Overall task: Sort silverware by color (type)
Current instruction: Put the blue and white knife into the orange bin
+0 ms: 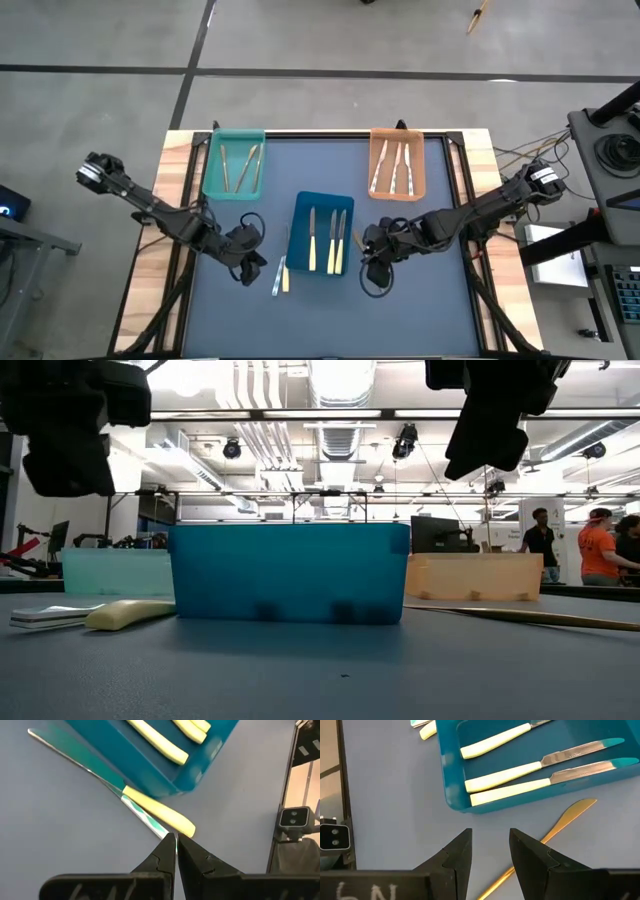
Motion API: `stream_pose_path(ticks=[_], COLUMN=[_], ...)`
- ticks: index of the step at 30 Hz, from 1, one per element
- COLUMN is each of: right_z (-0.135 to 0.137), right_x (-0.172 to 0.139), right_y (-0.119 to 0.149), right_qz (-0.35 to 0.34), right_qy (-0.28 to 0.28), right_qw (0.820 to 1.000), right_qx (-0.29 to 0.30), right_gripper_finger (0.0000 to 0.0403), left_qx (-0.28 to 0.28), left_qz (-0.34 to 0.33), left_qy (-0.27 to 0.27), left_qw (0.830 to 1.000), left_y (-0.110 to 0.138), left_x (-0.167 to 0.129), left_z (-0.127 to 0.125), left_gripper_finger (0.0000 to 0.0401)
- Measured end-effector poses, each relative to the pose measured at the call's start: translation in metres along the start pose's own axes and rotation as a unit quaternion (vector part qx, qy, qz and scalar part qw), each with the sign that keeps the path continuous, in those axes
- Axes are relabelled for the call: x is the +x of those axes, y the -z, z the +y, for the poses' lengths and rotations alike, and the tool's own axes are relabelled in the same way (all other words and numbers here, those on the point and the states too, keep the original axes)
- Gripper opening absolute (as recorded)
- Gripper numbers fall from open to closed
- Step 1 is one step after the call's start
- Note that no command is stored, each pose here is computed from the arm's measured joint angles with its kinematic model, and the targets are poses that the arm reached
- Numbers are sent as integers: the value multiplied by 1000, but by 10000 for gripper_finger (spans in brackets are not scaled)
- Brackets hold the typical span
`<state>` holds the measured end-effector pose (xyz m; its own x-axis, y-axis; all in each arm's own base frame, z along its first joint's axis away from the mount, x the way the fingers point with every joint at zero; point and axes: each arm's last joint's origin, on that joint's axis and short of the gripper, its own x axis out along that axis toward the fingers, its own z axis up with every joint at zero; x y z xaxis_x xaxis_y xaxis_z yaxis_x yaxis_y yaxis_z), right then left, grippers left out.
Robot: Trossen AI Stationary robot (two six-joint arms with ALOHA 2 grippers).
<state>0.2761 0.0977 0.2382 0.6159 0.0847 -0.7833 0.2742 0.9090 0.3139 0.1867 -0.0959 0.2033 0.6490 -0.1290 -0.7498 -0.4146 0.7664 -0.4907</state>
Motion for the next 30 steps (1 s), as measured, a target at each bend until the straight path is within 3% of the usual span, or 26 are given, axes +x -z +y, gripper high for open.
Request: stream_pose_path(ticks=[7,20,25,30], right_z=[-1,-1,-2,-3], right_x=[0,0,0,0], right_y=[-1,-1,-1,-2], right_qz=[-12,-16,-23,-42], right_qy=[15,20,29,54], right_qw=[1000,999,999,997], right_qx=[-6,-19,-31,-38], right_gripper_finger=[121,121,121,121], left_qx=[31,101,152,161], left_qz=[-41,7,-11,-11], left_qy=[-7,-51,-33,-32], left_qw=[999,994,988,986], left_y=[6,34,36,39], left_x=[2,44,52,57], left_z=[-7,-12,-18,-19], left_gripper_finger=[0,0,0,0])
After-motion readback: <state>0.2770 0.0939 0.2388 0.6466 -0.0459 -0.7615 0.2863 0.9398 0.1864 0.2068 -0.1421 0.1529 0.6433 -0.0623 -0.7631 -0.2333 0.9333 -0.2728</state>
